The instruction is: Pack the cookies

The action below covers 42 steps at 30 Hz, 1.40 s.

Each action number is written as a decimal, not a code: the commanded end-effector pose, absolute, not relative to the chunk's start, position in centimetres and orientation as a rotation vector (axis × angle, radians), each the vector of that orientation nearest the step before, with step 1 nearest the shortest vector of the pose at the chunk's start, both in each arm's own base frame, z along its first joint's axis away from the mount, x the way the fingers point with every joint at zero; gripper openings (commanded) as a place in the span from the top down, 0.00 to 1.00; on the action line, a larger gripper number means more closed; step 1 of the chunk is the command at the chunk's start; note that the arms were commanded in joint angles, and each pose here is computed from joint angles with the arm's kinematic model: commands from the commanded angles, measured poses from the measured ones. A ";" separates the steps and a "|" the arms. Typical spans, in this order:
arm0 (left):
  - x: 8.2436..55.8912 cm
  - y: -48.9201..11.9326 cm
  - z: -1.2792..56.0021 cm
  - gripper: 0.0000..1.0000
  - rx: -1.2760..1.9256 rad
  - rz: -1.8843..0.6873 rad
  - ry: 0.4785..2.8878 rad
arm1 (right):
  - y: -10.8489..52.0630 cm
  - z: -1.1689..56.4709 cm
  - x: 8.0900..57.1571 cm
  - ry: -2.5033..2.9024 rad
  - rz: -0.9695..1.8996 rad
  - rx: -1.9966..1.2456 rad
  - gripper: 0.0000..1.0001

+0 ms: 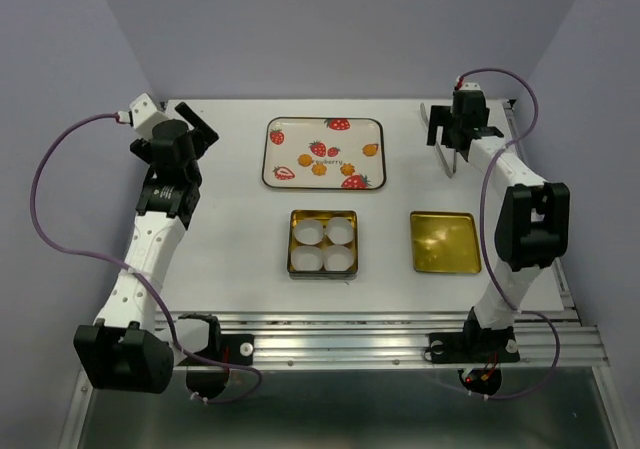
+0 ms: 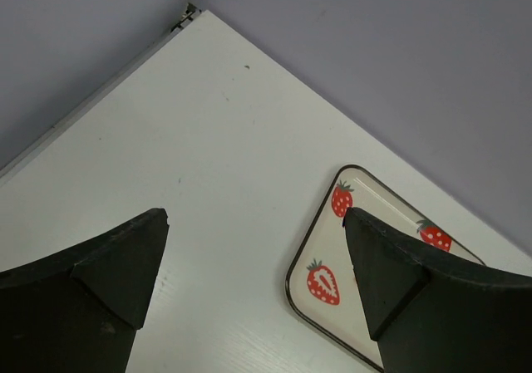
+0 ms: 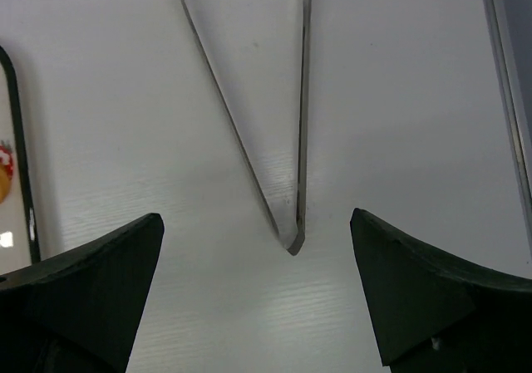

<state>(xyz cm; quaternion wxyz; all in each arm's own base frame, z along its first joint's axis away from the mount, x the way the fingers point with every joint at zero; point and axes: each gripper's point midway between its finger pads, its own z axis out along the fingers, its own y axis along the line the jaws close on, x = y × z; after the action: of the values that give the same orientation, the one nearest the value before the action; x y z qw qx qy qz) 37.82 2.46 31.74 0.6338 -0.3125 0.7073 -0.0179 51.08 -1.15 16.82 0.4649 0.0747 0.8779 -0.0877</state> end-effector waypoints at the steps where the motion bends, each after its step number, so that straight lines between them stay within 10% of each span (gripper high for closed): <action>1: 39.0 2.0 33.1 0.01 -0.657 -0.057 1.593 | -2.3 17.9 54.1 2.127 -0.251 0.095 0.00; 42: 41.5 2.1 31.4 0.01 -0.633 -0.009 1.632 | -3.0 3.6 58.7 2.370 -0.134 0.100 0.00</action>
<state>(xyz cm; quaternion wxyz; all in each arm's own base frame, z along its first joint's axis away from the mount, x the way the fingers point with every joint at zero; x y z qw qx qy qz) 41.09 1.54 27.93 0.6044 -0.2767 0.7470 -0.0042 58.03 -2.74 3.77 0.3700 0.0306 0.9265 -0.0606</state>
